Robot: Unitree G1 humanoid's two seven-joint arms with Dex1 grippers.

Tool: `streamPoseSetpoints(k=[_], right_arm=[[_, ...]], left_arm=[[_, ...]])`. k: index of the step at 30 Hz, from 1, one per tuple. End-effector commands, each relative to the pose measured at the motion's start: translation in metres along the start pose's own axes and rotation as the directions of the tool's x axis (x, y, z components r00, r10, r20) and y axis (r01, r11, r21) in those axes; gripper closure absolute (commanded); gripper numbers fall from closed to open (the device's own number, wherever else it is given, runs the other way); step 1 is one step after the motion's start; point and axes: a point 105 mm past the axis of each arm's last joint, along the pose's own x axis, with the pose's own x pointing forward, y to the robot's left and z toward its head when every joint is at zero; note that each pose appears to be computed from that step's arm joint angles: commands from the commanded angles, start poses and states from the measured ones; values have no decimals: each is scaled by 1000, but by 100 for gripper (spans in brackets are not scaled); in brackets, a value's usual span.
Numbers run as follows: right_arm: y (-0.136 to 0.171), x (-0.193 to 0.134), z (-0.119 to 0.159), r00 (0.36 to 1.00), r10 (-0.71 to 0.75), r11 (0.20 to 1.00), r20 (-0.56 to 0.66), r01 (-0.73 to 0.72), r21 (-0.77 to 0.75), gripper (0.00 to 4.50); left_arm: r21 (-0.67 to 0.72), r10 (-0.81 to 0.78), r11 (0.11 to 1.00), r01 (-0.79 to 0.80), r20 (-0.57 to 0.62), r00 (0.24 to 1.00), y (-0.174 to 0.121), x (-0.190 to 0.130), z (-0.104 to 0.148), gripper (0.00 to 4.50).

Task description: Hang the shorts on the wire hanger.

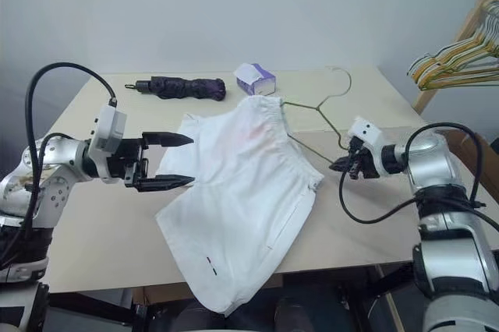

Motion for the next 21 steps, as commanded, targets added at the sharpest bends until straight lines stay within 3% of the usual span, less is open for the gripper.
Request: streamPoseSetpoints(k=[1, 8, 13, 18, 21], right_arm=[[7, -19, 49, 993, -76, 964, 86, 95, -249, 450], [48, -19, 62, 998, -48, 906, 31, 56, -420, 450], [65, -12, 66, 1000, -16, 901, 2, 15, -433, 450], [73, -14, 75, 1000, 28, 900, -10, -30, -434, 450], [75, -15, 78, 999, 41, 895, -16, -44, -444, 450]], left_arm=[[92, 17, 996, -18, 16, 1000, 14, 3, 12, 5], [264, 1, 964, 13, -50, 999, 36, -5, 26, 5], [343, -35, 936, 73, -117, 993, 45, 4, 22, 5], [367, -121, 904, 219, -271, 955, 43, 18, -7, 5], [396, -95, 883, 251, -372, 923, 49, 27, -28, 5]])
